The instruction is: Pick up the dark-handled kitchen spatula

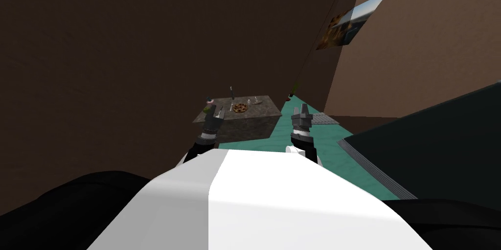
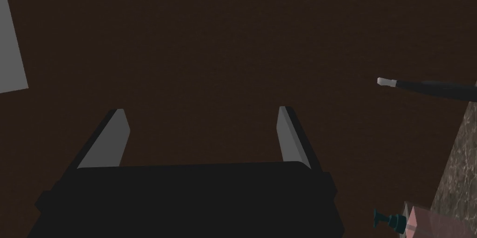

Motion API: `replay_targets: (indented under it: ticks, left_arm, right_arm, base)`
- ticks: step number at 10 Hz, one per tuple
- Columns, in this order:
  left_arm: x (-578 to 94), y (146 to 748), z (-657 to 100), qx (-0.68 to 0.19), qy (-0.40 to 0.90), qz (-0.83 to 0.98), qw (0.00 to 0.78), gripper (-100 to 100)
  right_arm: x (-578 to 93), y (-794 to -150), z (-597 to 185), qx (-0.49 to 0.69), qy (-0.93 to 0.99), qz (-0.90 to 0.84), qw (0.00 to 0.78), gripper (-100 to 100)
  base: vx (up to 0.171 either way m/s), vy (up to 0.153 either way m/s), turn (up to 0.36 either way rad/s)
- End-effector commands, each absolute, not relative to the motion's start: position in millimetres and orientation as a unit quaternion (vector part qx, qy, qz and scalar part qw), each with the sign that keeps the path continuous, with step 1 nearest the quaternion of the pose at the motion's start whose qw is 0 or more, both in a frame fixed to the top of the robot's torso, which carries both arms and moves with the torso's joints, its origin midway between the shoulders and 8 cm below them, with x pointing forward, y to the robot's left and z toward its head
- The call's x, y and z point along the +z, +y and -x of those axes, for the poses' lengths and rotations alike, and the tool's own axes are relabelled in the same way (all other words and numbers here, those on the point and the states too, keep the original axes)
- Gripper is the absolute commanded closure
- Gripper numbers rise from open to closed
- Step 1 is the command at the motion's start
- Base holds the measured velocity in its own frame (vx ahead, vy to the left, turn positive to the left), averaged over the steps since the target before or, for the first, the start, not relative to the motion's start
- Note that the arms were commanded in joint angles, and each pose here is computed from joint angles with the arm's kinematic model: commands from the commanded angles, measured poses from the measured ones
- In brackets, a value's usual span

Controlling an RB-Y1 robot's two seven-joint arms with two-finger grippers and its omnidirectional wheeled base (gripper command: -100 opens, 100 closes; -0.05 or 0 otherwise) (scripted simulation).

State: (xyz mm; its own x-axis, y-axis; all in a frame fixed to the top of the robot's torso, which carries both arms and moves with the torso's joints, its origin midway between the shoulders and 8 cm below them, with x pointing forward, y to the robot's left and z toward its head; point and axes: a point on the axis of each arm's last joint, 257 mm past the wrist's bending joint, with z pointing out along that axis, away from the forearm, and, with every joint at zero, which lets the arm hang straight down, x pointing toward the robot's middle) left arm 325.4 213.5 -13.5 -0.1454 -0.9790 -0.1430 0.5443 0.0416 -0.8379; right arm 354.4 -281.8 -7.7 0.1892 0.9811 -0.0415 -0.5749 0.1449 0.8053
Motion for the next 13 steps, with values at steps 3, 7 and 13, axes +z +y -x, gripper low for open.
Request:
replay_targets:
  ticks: [3, 7, 13]
  left_arm:
    - [-42, 200, -318, -0.648, 0.447, 0.276, 0.551, -100]
    - [-79, 191, -310, -0.648, 0.495, 0.287, 0.503, -100]
    - [-125, 185, -295, -0.633, 0.561, 0.294, 0.444, -100]
  right_arm:
    - [-8, -282, -354, 0.561, 0.302, -0.336, 0.694, 0]
    - [-8, -282, -354, 0.561, 0.302, -0.336, 0.694, 0]
    - [-8, -282, -354, 0.561, 0.302, -0.336, 0.694, 0]
  base:
    - [-0.086, -0.025, -0.051]
    - [-0.093, -0.019, -0.053]
    - [-0.082, -0.017, -0.05]
